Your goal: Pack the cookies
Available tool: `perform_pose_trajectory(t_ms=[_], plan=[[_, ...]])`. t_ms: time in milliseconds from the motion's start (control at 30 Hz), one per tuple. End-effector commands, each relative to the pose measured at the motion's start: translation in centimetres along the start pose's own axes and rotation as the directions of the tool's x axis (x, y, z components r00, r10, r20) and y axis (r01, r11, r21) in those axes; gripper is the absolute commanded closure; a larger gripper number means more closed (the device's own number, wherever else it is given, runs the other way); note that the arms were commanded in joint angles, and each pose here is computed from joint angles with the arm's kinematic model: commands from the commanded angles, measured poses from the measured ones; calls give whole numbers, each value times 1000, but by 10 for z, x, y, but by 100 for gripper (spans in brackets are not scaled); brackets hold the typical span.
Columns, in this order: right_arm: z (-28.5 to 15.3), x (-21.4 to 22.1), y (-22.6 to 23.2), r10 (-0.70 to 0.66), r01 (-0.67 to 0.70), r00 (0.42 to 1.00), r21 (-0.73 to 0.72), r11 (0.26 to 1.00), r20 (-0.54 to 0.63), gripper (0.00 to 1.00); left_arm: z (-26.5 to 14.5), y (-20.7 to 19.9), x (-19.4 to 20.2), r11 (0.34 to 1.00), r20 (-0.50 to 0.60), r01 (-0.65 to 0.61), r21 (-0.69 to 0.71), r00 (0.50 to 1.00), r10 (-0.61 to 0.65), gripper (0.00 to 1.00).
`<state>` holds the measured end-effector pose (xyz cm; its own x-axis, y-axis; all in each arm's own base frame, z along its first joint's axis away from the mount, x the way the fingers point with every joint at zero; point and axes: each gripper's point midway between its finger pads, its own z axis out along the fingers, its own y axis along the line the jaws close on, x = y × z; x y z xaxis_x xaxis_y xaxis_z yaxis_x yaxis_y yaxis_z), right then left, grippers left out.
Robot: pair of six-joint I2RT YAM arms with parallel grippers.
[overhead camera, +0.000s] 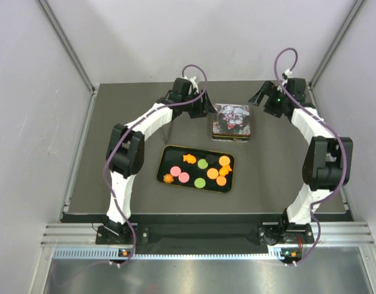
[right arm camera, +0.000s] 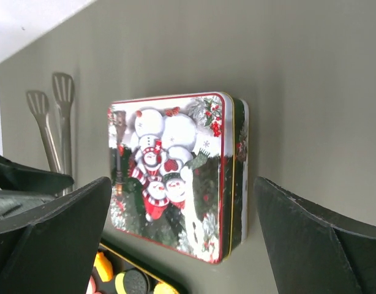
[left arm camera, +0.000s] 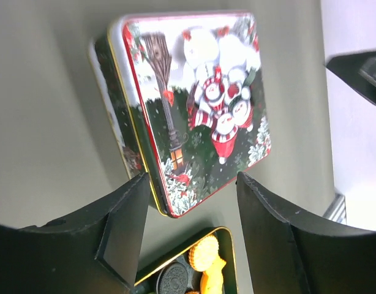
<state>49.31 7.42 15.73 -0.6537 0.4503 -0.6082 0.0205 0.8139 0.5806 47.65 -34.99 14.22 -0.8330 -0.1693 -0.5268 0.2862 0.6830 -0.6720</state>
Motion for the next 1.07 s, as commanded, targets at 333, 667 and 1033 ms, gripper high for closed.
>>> perform_pose_trajectory(t_ms=[333, 667, 1033], plan=[[-129, -31, 76, -186, 199, 940, -18, 980, 285, 0, -133, -54, -39, 984, 269, -170, -52, 947, 178, 36], [-191, -18, 78, -219, 231, 882, 22, 973, 417, 0, -204, -68, -23, 978, 354, -193, -84, 911, 210, 34], [-189, -19, 75, -210, 220, 882, 25, 975, 423, 0, -219, -71, -6, 979, 355, -195, -58, 913, 202, 34]])
